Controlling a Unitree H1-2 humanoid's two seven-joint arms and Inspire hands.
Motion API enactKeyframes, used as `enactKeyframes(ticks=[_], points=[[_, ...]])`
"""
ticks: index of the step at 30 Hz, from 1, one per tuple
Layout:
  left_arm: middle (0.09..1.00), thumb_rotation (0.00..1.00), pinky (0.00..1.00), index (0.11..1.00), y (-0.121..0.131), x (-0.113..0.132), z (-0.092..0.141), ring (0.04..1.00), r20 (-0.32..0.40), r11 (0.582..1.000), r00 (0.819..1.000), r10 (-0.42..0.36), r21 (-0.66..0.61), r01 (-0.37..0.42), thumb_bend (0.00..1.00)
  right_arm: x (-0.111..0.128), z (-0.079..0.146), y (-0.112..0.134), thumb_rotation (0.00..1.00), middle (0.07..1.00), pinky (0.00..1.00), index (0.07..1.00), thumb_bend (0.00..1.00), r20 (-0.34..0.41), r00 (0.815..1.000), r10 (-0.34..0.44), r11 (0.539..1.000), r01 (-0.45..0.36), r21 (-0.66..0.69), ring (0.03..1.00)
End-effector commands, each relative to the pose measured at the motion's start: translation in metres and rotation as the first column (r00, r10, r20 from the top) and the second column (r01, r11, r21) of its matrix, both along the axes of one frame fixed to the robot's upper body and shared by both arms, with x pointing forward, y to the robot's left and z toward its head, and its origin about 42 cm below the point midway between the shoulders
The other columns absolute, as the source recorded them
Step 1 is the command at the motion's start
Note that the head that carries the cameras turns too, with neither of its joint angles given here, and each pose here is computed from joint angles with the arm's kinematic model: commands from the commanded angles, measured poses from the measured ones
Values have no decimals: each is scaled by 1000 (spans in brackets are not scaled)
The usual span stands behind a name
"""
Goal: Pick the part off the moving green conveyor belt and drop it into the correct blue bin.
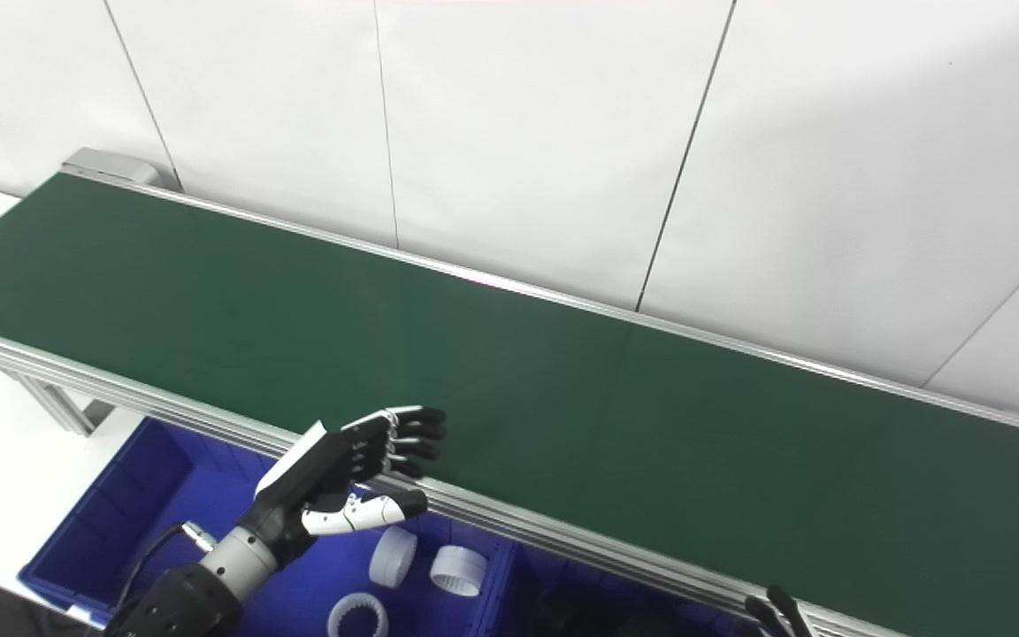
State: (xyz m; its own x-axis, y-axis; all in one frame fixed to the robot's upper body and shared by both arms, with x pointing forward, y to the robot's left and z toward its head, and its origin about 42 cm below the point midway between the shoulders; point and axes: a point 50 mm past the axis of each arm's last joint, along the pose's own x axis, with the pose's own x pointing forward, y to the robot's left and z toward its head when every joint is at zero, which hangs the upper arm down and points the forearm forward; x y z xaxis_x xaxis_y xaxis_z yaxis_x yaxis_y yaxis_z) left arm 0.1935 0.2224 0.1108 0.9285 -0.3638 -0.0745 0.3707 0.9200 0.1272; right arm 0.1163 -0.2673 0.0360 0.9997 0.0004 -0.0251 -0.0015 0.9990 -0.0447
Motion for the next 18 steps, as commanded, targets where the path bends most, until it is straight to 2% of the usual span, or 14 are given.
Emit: enactKeyframes(ticks=[1, 5, 8, 12, 15, 18], points=[[773, 486, 677, 800, 4, 1, 13, 738, 33, 999, 998, -47, 2, 47, 793, 3, 8, 1, 742, 816, 679, 863, 614, 73, 997, 10, 1000, -10, -8, 756], [744, 463, 629, 781, -1, 0, 16, 703, 24, 997, 998, -56, -60, 57, 804, 4, 8, 1, 745, 815, 673, 864, 622, 72, 997, 14, 1000, -13, -5, 753], [741, 486, 608, 779, -7, 1, 18, 697, 24, 989, 997, -72, -125, 74, 841, 6, 6, 1, 742, 815, 673, 865, 623, 70, 997, 17, 1000, -17, -3, 753], [789, 533, 663, 822, -15, 5, 13, 752, 47, 983, 995, -84, -162, 90, 912, 8, 6, 4, 730, 812, 673, 864, 617, 71, 997, 13, 1000, -13, -7, 752], [839, 517, 718, 857, -19, 8, 8, 809, 58, 982, 994, -91, -163, 100, 989, 10, 6, 8, 717, 808, 666, 859, 627, 75, 997, 14, 1000, -13, -7, 749], [852, 503, 745, 859, -19, 8, 5, 829, 56, 980, 994, -91, -171, 100, 1000, 12, 6, 13, 704, 809, 665, 858, 622, 81, 997, 19, 1000, -19, -3, 749]])
